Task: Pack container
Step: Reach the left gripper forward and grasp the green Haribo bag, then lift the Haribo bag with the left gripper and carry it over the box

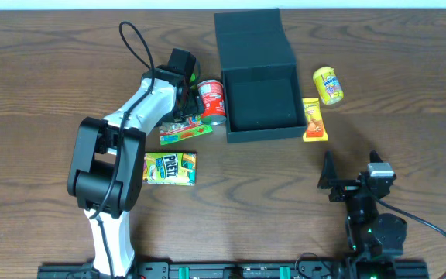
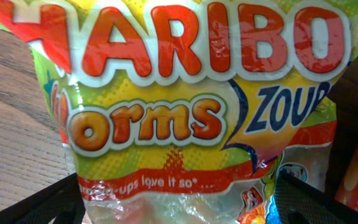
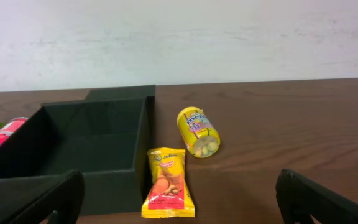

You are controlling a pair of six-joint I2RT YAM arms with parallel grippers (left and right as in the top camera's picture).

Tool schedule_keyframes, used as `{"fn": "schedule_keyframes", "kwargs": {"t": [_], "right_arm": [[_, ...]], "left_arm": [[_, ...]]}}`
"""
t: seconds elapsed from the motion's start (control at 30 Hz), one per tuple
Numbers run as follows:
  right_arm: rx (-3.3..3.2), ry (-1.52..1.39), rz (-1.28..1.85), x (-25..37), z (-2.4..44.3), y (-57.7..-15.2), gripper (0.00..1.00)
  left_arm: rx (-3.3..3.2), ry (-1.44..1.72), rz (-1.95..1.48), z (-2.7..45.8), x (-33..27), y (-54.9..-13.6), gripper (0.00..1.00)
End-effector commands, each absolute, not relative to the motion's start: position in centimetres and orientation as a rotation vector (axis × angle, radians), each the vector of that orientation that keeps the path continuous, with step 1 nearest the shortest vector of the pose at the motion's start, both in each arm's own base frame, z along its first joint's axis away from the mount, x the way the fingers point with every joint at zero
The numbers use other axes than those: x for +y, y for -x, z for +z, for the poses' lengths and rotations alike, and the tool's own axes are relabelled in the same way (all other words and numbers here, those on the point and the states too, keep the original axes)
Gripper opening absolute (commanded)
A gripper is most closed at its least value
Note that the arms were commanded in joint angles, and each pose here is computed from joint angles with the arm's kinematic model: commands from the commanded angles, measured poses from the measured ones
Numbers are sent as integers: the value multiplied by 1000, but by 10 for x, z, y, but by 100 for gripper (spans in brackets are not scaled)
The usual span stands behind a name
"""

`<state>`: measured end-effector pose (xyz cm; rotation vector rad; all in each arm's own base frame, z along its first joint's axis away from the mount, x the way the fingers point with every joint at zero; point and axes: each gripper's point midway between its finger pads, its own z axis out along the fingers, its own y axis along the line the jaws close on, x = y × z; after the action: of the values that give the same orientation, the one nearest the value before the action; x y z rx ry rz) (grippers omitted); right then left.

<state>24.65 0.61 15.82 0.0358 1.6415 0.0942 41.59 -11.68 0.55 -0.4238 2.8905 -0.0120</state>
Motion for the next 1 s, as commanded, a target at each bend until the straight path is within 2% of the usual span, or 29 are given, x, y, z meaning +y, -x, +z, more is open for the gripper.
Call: {"fn": "schedule_keyframes", "kwargs": {"t": [0.0, 0.03, 0.1, 0.23, 0.43, 0.6, 0.77, 0.87, 0.97], "right_arm": [[1645, -50, 95, 4, 157, -246, 99], [1645, -50, 95, 4, 157, -246, 99], [1645, -50, 95, 4, 157, -246, 99], [1645, -50, 95, 4, 157, -246, 99], [1645, -50, 95, 4, 157, -246, 99], [1645, -50, 95, 4, 157, -246, 99], [1645, -50, 95, 4, 157, -246, 99], [1645, -50, 95, 4, 157, -246, 99], [1645, -50, 95, 4, 157, -246, 99]], "left_arm": [[2941, 441, 16, -17, -115, -408, 98], [2940, 440, 8, -17, -116, -409, 100], [2943, 439, 1, -17, -117, -409, 91], [2955, 438, -17, -17, -119, -406, 63], [2957, 438, -14, -17, -119, -406, 55], [2969, 434, -6, -17, -118, -403, 42], [2968, 416, -2, -10, -117, -402, 36], [2960, 396, -4, -2, -116, -402, 27], [2943, 353, -11, 9, -116, -404, 26]]}}
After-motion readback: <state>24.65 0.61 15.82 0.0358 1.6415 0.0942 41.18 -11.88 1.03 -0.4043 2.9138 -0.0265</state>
